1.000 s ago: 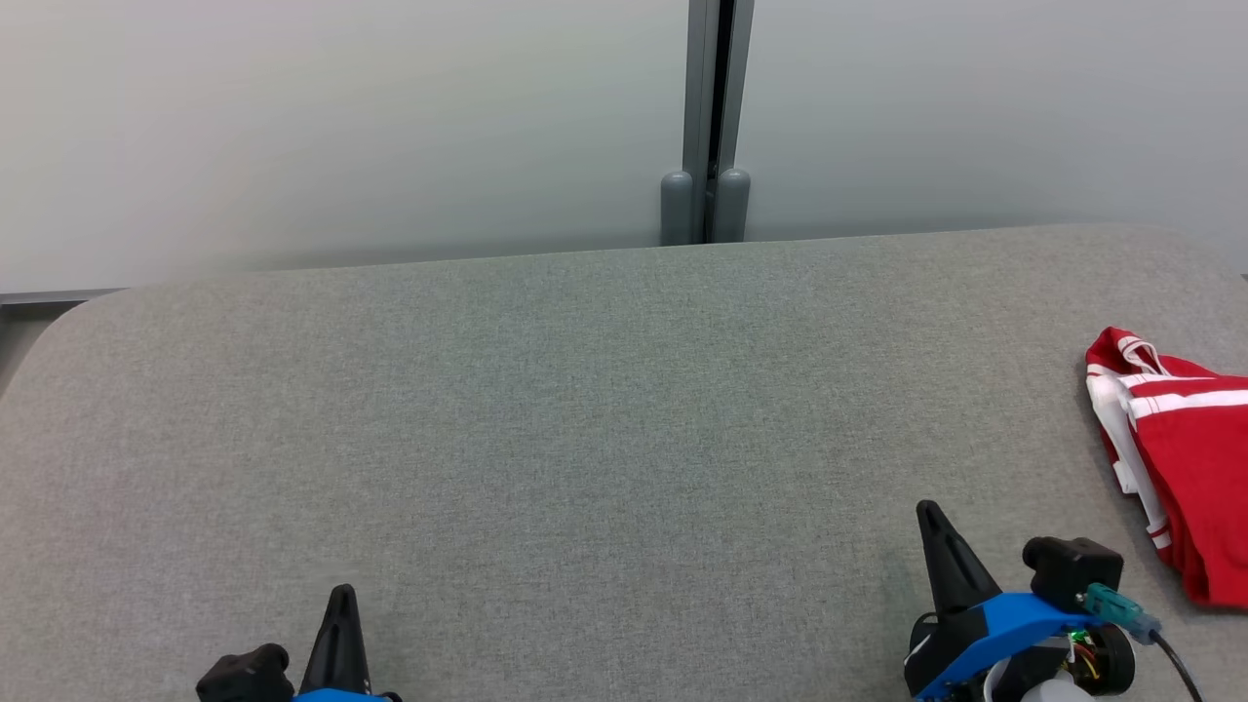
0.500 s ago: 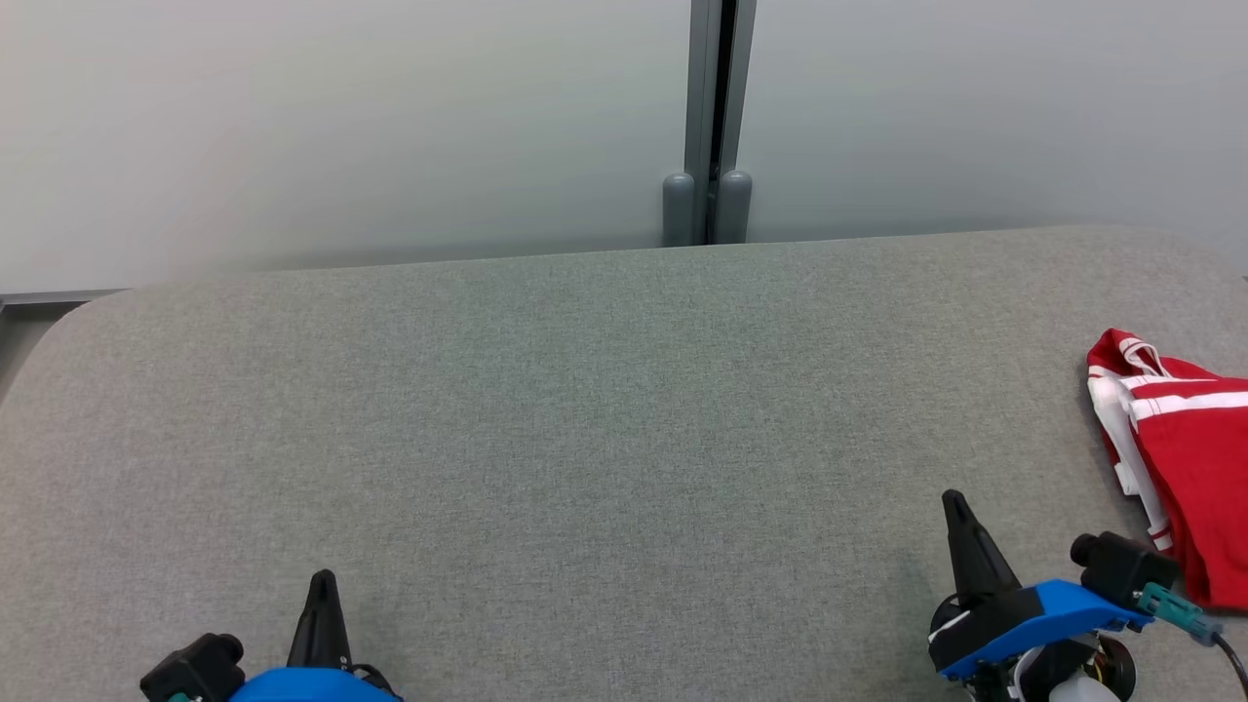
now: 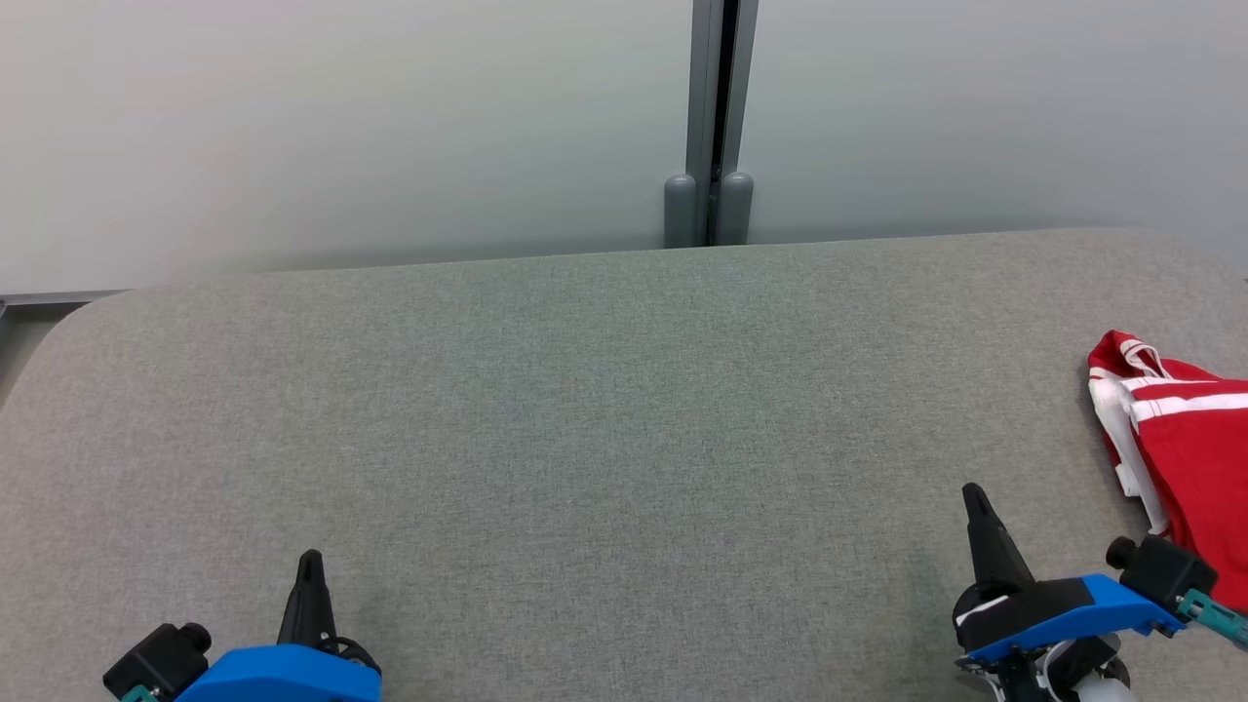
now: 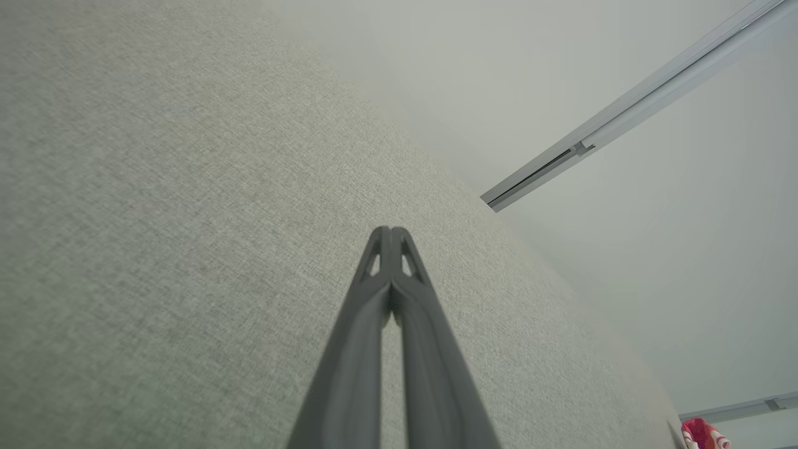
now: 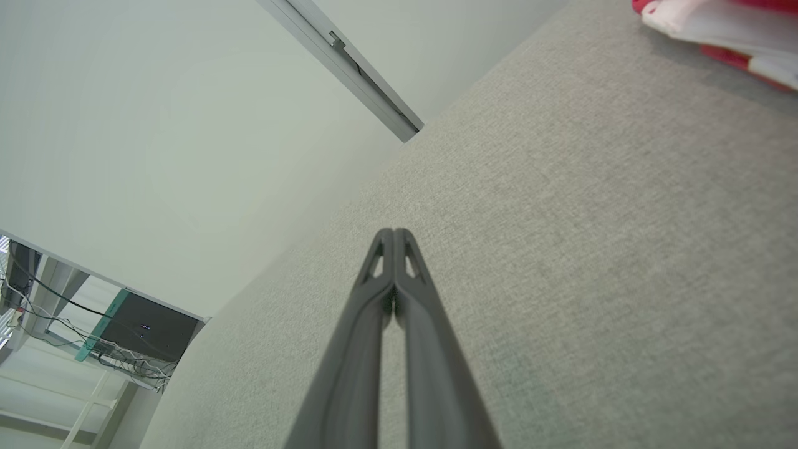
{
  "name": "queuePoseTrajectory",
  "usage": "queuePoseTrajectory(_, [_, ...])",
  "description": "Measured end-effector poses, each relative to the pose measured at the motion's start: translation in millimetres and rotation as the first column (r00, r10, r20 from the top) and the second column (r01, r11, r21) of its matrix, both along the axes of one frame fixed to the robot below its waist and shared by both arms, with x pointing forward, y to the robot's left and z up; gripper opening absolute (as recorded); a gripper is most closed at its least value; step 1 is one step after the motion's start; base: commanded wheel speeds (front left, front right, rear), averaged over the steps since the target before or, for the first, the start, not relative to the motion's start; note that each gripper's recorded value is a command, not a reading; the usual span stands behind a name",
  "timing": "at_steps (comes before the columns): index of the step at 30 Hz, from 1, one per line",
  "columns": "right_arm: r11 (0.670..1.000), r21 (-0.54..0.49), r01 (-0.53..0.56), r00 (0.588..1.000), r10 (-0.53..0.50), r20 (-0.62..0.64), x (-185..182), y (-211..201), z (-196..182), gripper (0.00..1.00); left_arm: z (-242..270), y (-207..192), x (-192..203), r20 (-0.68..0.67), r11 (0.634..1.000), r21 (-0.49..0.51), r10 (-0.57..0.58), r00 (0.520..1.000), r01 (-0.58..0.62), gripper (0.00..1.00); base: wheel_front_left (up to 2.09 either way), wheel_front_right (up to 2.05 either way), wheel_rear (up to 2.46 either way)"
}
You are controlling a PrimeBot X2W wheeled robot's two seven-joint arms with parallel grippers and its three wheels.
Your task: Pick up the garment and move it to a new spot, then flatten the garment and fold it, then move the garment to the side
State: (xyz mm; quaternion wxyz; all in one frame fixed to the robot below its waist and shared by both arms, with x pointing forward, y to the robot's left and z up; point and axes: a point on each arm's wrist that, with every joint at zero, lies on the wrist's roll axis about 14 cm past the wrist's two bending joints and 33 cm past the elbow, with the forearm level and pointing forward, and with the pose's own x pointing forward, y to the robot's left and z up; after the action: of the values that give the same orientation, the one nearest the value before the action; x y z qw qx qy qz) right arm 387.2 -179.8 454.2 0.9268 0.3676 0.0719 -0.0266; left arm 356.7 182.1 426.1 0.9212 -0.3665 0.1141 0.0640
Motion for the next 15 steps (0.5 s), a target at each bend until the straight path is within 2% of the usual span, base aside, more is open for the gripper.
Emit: queuePoseTrajectory(15, [0.982, 0.184, 0.036, 0.999, -0.040, 0.015, 2.5, -5.6, 10.4, 0.00, 12.8, 3.9, 8.0, 0.029, 0.982, -0.183, 0.042, 0.999, -0.036, 0.00, 0.00, 0.00, 0.00])
